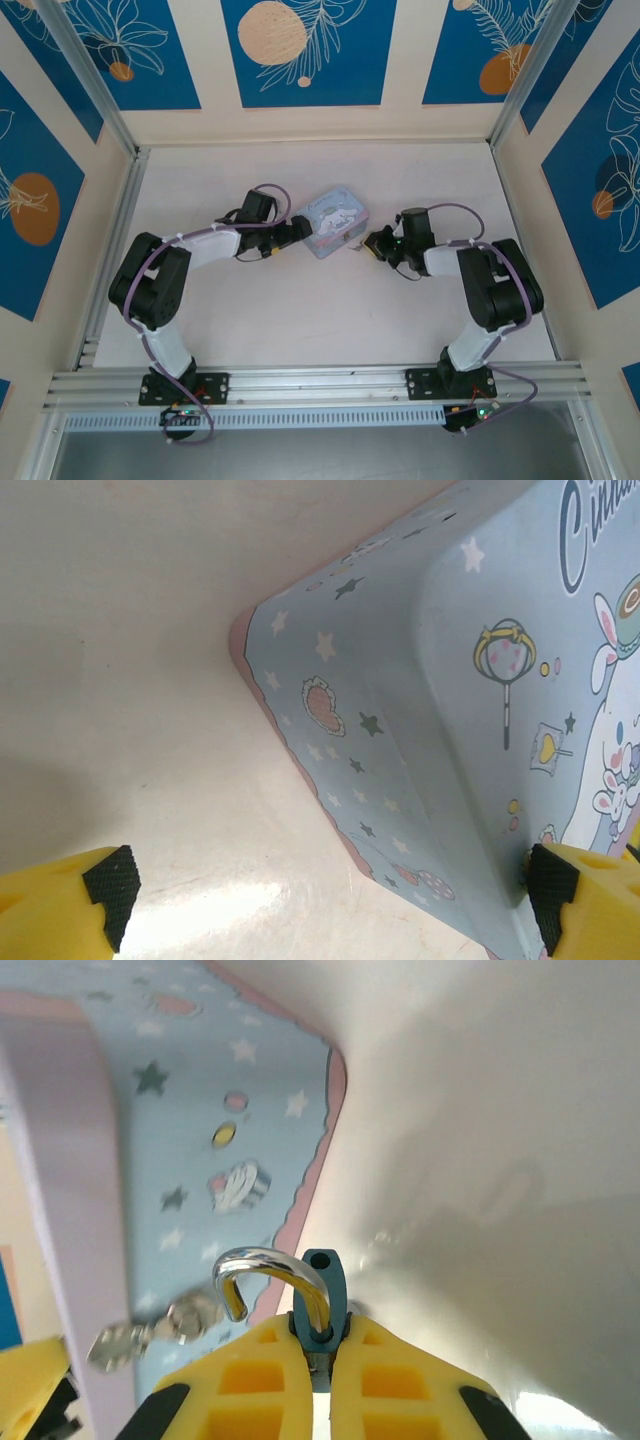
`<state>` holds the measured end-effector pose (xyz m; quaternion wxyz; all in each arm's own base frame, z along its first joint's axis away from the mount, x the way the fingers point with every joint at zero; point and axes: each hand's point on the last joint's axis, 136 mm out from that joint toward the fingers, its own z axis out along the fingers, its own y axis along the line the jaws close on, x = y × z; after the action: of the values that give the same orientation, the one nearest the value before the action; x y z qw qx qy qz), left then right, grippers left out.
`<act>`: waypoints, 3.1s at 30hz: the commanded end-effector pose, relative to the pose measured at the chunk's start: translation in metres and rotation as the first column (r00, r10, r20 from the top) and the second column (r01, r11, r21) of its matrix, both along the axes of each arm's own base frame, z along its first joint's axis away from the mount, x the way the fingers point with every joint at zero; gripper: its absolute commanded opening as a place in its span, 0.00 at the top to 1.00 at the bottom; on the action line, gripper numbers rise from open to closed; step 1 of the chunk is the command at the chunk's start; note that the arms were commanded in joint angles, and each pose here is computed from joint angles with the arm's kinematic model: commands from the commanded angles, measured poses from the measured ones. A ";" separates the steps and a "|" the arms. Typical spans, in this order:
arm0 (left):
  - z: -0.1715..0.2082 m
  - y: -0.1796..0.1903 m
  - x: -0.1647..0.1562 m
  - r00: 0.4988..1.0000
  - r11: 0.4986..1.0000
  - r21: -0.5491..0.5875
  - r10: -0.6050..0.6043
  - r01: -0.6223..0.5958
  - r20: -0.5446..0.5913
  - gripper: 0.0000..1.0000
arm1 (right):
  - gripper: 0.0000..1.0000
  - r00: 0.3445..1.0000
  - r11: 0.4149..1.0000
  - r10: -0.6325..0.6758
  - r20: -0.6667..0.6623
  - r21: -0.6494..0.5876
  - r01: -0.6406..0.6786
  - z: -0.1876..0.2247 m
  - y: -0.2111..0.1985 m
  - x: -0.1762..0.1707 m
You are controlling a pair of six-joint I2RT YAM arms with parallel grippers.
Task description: Unlock a padlock with a key
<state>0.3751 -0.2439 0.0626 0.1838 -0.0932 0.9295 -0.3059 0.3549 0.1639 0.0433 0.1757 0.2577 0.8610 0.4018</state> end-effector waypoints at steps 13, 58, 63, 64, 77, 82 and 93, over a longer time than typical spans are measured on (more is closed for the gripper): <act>0.063 0.026 -0.021 0.998 0.997 0.075 -0.015 0.011 0.056 0.00 | 0.97 0.981 0.995 -0.101 -0.165 -0.037 0.096 -0.018 -0.067 -0.075; 0.072 0.267 -0.004 0.749 0.478 0.648 0.034 -0.593 0.661 0.00 | 0.01 0.913 0.398 -0.041 0.405 -0.832 0.387 0.073 -0.191 0.042; 0.057 0.261 0.003 0.712 0.560 0.590 -0.001 -0.581 0.702 0.00 | 0.01 0.872 0.417 0.086 0.482 -0.812 0.408 0.065 -0.180 0.046; 0.058 0.256 0.006 0.696 0.593 0.571 -0.025 -0.568 0.718 0.00 | 0.00 0.848 0.437 0.107 0.520 -0.790 0.429 0.066 -0.176 0.046; 0.023 0.229 0.022 0.719 0.764 0.532 -0.132 -0.365 0.682 0.00 | 0.00 0.762 0.647 0.261 0.592 -0.693 0.317 0.050 -0.148 0.043; 0.024 0.230 0.022 0.716 0.764 0.530 -0.131 -0.368 0.686 0.00 | 0.00 0.756 0.636 0.266 0.598 -0.698 0.329 0.051 -0.147 0.041; 0.023 0.229 0.022 0.718 0.764 0.532 -0.132 -0.365 0.683 0.00 | 0.00 0.759 0.635 0.268 0.593 -0.701 0.324 0.050 -0.146 0.042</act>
<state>0.3885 -0.0145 0.0739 0.5366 0.0302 0.8426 0.0337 0.3893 0.0141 0.0779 0.5397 0.0252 0.8401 0.0478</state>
